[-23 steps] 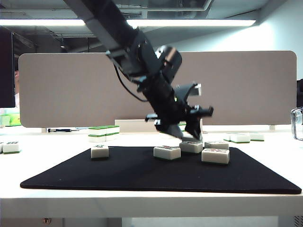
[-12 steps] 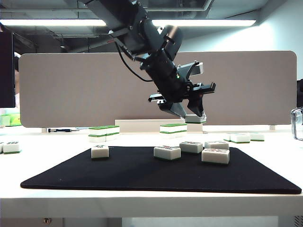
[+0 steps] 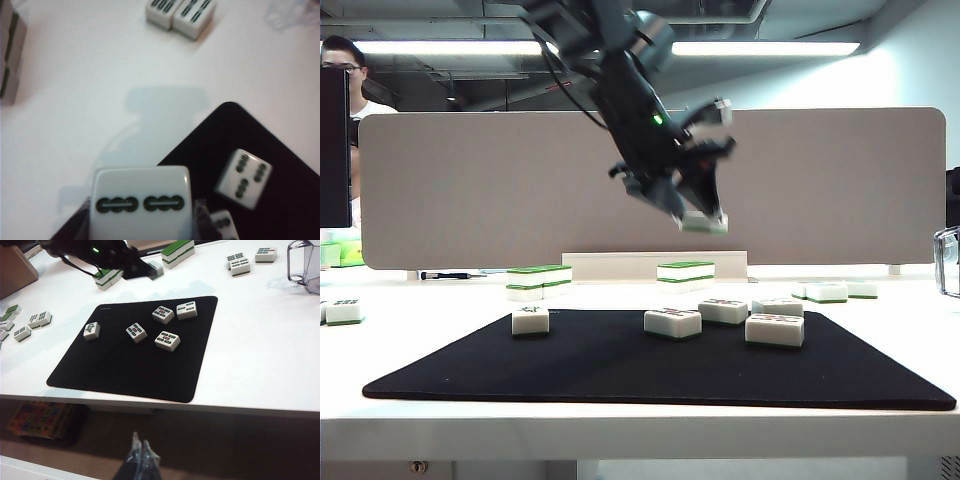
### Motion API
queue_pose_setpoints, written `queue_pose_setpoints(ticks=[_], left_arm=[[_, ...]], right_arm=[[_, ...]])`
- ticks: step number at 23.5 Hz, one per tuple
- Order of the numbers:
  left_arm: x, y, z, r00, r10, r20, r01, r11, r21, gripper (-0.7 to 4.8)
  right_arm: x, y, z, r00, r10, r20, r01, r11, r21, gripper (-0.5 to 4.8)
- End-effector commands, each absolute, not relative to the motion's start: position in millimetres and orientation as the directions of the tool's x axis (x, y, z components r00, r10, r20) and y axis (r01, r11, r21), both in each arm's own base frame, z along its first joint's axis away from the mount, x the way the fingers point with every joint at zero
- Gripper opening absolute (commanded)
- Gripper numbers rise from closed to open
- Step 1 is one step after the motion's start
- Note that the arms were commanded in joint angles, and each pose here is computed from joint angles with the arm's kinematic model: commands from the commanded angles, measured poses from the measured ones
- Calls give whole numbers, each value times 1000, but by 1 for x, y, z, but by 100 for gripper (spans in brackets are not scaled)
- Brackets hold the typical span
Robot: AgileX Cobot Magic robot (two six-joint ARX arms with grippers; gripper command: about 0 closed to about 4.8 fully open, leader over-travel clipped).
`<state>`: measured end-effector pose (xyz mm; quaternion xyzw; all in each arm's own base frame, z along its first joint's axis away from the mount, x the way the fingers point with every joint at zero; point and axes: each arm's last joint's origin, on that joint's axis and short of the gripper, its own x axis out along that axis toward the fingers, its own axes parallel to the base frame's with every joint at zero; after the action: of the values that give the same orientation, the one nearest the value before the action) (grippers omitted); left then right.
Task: Align six mahjong tiles in a row on the table.
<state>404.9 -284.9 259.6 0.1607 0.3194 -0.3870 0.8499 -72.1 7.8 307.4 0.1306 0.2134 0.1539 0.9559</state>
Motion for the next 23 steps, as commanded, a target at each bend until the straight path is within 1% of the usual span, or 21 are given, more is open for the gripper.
queue_pose_setpoints(ticks=[1, 3, 9, 10, 12, 14, 18, 19, 21, 23], left_arm=[[397, -269, 285, 432, -634, -641, 858, 508, 75, 143], [392, -256, 289, 435, -625, -648, 865, 491, 107, 143], [384, -225, 274, 376, -614, -694, 877, 477, 53, 144], [381, -215, 267, 368, -598, -712, 872, 488, 42, 144], [378, -208, 259, 346, -577, -740, 875, 484, 32, 149], [373, -204, 249, 301, -543, -784, 890, 456, 26, 152], [362, -199, 231, 206, -491, -847, 944, 328, 40, 152], [358, -196, 224, 184, -461, -868, 955, 291, 48, 152], [356, -193, 217, 183, -407, -895, 960, 271, 72, 152], [355, -189, 211, 201, -349, -915, 956, 274, 105, 152]], right_arm=[[-75, 8, 308, 871, 347, -347, -245, 920, 306, -1], [-75, 8, 308, 871, 347, -347, -244, 920, 306, -1], [-75, 8, 308, 871, 347, -348, -244, 920, 306, -1], [-75, 8, 307, 871, 347, -348, -244, 920, 307, -1], [-75, 8, 307, 871, 347, -348, -244, 920, 307, -1], [-75, 8, 307, 871, 348, -348, -244, 920, 307, -1], [-75, 8, 308, 871, 347, -348, -244, 920, 306, -1], [-75, 8, 307, 871, 347, -348, -244, 920, 307, -1], [-75, 8, 307, 870, 349, -348, -246, 919, 308, -1], [-75, 8, 307, 870, 349, -348, -246, 919, 308, -1]])
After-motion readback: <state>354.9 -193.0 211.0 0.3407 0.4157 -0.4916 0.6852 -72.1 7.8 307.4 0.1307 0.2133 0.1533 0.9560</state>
